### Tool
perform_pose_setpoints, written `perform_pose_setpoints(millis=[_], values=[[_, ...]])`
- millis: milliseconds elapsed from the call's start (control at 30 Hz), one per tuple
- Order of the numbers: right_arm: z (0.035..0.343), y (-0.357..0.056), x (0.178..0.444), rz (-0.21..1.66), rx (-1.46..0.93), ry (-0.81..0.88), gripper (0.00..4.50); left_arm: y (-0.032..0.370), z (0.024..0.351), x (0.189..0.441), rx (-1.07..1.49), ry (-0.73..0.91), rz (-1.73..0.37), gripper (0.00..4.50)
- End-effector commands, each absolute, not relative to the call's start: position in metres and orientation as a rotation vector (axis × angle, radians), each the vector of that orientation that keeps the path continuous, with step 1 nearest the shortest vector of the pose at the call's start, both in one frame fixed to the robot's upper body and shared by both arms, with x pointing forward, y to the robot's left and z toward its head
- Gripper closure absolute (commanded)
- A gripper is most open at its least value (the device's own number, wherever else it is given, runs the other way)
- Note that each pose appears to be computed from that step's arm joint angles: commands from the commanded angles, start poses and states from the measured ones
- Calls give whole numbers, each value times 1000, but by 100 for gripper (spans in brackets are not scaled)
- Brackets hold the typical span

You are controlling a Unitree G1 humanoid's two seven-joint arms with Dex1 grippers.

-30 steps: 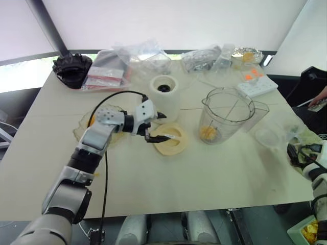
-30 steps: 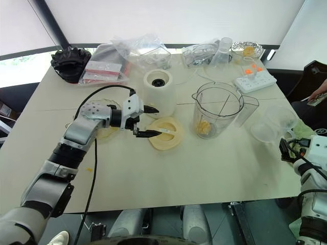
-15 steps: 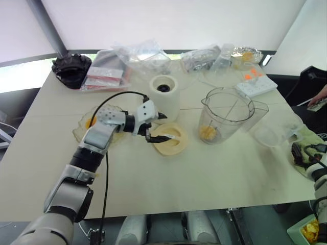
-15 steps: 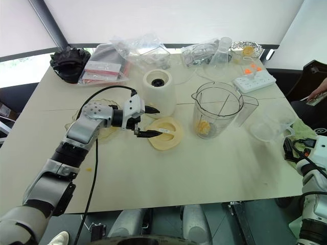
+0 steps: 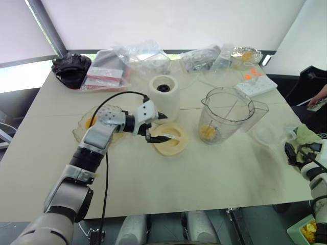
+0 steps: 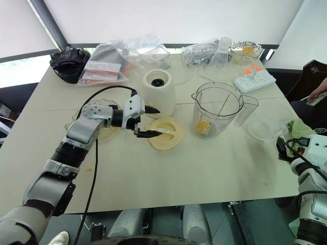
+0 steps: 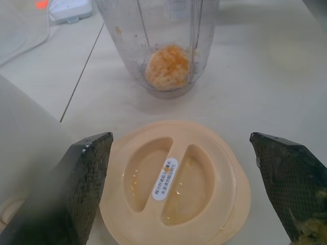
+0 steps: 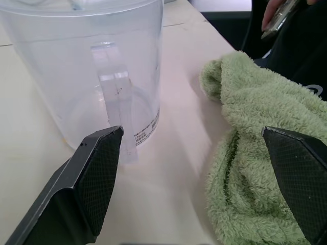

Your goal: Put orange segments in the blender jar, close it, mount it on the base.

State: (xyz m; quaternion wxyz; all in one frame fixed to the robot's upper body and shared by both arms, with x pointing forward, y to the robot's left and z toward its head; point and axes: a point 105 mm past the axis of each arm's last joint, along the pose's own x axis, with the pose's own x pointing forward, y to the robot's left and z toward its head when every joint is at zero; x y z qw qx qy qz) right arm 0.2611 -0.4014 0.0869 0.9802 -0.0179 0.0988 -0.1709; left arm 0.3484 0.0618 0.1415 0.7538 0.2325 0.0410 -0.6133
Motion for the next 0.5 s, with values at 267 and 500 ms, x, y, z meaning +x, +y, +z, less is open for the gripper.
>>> perform_pose_setpoints(millis=[267,500], values=[[105,-406,261,-389,-64,127,0,58,156,349,539,35,-1343,2],[107,-416,261,-450,-87,118,0,57,157,350,541,34,-1345,2]])
